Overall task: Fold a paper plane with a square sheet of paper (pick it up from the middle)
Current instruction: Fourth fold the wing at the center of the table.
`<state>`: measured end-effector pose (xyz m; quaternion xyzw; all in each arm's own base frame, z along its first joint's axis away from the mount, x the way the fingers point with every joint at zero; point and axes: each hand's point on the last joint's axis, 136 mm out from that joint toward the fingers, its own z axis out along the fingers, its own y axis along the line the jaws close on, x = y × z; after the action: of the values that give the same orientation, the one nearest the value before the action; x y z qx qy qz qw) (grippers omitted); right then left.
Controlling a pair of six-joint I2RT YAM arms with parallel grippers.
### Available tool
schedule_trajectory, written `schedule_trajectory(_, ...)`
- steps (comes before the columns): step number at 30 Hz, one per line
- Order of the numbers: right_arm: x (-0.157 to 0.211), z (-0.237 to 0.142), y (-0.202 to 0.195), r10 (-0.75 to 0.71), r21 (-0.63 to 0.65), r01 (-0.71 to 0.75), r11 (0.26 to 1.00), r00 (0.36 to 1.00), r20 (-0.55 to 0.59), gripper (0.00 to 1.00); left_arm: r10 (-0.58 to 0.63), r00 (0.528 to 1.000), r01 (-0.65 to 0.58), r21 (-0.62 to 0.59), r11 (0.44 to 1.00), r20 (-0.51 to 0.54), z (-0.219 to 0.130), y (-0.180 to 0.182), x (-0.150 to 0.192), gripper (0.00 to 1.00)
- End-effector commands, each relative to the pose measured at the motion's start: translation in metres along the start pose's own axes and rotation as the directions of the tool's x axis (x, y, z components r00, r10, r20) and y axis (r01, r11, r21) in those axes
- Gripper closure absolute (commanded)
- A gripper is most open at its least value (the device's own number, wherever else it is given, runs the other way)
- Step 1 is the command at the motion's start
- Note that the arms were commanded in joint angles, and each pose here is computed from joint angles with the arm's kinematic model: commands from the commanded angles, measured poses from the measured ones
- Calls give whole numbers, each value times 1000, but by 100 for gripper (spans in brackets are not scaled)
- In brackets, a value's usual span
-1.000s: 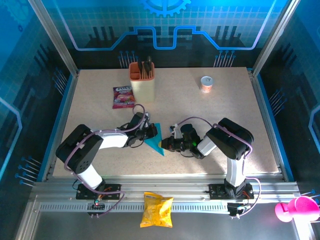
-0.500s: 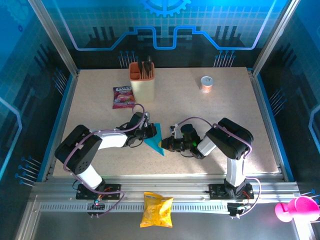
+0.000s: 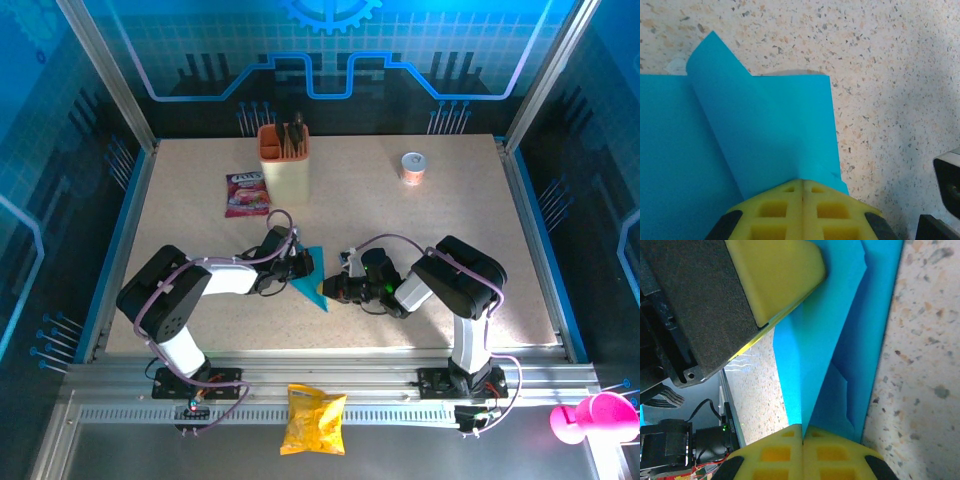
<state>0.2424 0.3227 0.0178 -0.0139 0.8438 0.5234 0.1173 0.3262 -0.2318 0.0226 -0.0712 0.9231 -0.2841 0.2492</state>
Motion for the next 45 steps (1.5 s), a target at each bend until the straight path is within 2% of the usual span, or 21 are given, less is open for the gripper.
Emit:
schedule_trajectory(1, 49, -15, -83, 174, 305, -143, 942, 982, -77, 85, 11, 1000, -11, -26, 1000, -5, 2, 11, 4, 100)
schedule_trajectory(6, 27, -26, -51, 97, 291, -74, 954, 993, -64, 66, 13, 1000, -14, -41, 999, -12, 0, 15, 8, 100)
schedule_trajectory(10, 11, -46, -31, 23, 335, -9, 942, 999, -38, 62, 5, 1000, -5, -50, 999, -14, 0, 18, 10, 100)
schedule_trajectory(11, 7, -50, -26, 7, 349, 5, 937, 999, -33, 63, 0, 1000, 0, -52, 999, -13, 0, 18, 10, 100)
schedule_trajectory(16, -1, -58, 1, -85, 378, 94, 921, 996, -41, 85, -31, 999, 30, -82, 996, -15, -2, 22, 13, 100)
schedule_trajectory(27, 14, -18, 43, -249, 389, 293, 873, 955, -160, 99, -79, 997, 76, -111, 991, -26, -2, 28, 18, 100)
schedule_trajectory(35, 16, 6, 35, -240, 392, 295, 872, 953, -184, 100, -79, 996, 75, -116, 990, -30, -1, 28, 18, 100)
schedule_trajectory(45, 12, 2, 15, -199, 416, 251, 874, 966, -166, 100, -73, 997, 69, -121, 990, -30, -1, 29, 18, 100)
